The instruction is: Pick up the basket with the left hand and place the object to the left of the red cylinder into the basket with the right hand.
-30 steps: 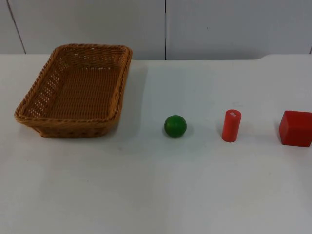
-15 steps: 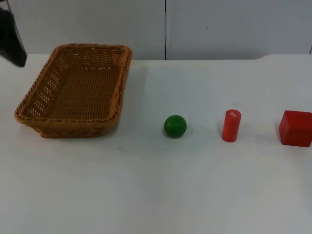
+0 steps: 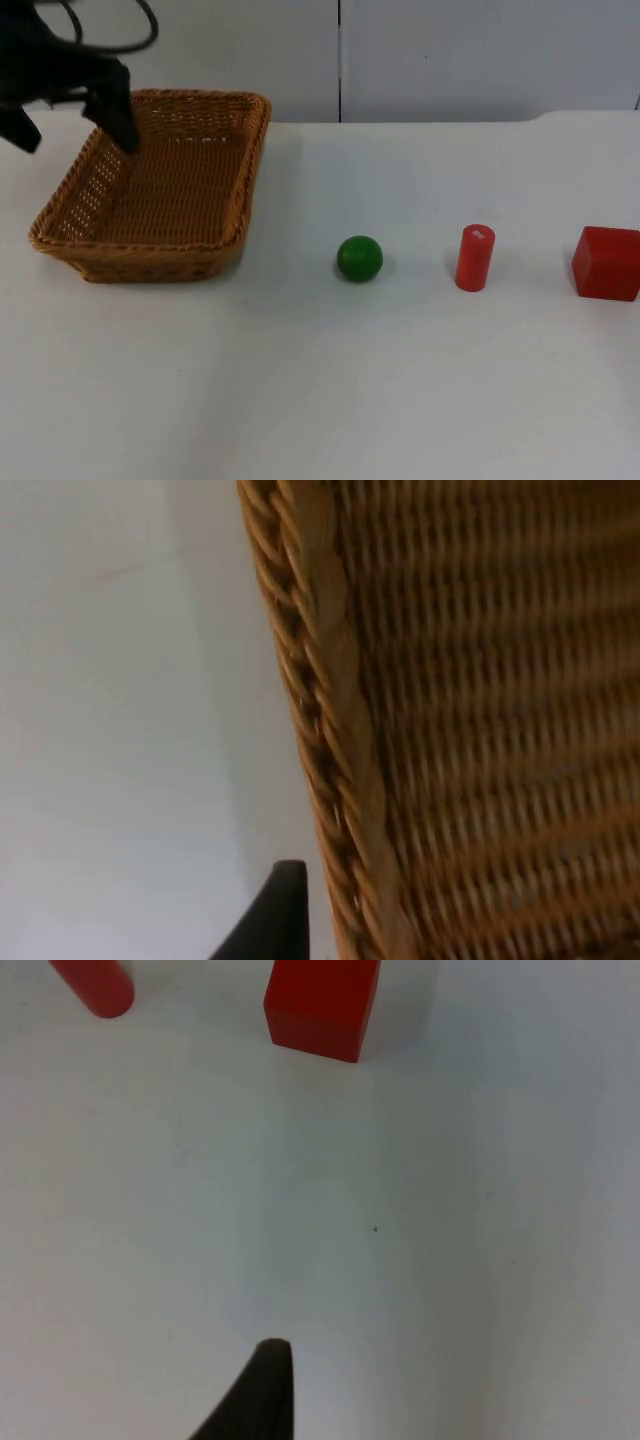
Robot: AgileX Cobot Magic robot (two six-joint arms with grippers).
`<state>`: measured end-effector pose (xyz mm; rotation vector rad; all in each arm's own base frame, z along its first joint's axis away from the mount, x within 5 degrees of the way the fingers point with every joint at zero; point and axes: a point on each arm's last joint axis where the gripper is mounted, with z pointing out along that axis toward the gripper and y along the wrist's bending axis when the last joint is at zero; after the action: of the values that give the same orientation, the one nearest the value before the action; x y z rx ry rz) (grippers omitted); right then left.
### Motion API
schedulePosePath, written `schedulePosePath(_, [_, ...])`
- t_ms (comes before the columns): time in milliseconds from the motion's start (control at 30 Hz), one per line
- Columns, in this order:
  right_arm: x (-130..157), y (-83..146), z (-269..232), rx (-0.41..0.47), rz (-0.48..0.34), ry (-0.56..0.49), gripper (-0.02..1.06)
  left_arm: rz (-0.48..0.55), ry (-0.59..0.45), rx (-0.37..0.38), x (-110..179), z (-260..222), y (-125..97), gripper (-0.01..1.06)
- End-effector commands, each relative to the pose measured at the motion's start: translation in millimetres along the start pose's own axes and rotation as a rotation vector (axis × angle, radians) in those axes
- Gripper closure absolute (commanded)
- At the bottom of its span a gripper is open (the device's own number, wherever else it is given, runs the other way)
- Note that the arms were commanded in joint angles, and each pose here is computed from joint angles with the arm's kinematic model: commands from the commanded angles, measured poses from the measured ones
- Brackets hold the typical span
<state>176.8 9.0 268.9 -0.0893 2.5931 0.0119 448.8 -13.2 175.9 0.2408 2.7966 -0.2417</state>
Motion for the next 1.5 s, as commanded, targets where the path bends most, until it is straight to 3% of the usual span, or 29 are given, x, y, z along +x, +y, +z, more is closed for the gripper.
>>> schedulePosePath(0, [-2.6, -1.3, -1.3, 0.004, 0.001, -0.015, -0.01, -0.008, 0.030, 0.015, -6.1, 27.0, 6.4, 0.00])
schedulePosePath(400, [-2.6, -1.3, -1.3, 0.004, 0.001, -0.015, -0.01, -0.026, 0.056, 0.021, -8.3, 71.3, 15.5, 0.00])
schedulePosePath(533, [-2.6, -1.3, -1.3, 0.004, 0.001, -0.015, -0.01, -0.032, 0.077, 0.030, -5.3, 76.9, 15.6, 0.07])
schedulePosePath(633, [-2.6, -1.3, -1.3, 0.004, 0.001, -0.015, -0.01, -0.035, 0.089, 0.038, -4.1, 77.2, 15.0, 0.33])
schedulePosePath(700, [-2.6, -1.3, -1.3, 0.004, 0.001, -0.015, -0.01, -0.039, 0.100, 0.043, -3.1, 77.0, 14.4, 0.63])
schedulePosePath(733, [-2.6, -1.3, -1.3, 0.004, 0.001, -0.015, -0.01, -0.039, 0.100, 0.043, -3.1, 77.0, 14.4, 0.63])
schedulePosePath(833, [-2.6, -1.3, -1.3, 0.004, 0.001, -0.015, -0.01, -0.109, 0.129, 0.049, -0.7, 76.7, 13.5, 1.02])
schedulePosePath(1000, [-2.6, -1.3, -1.3, 0.004, 0.001, -0.015, -0.01, -0.128, 0.172, 0.065, 1.1, 66.0, 10.0, 1.05])
schedulePosePath(1200, [-3.0, -1.3, -1.3, 0.004, -0.008, -0.020, -0.01, -0.104, 0.154, 0.062, -3.1, 8.8, -0.8, 1.05])
schedulePosePath(1333, [-4.5, -1.3, -1.3, 0.005, -0.009, -0.036, -0.01, -0.127, 0.122, 0.080, 16.8, -33.6, -11.0, 1.05])
schedulePosePath(1467, [-3.7, -1.3, -1.3, 0.004, -0.009, -0.027, -0.01, -0.191, 0.098, 0.130, 56.8, -61.0, -18.0, 1.05])
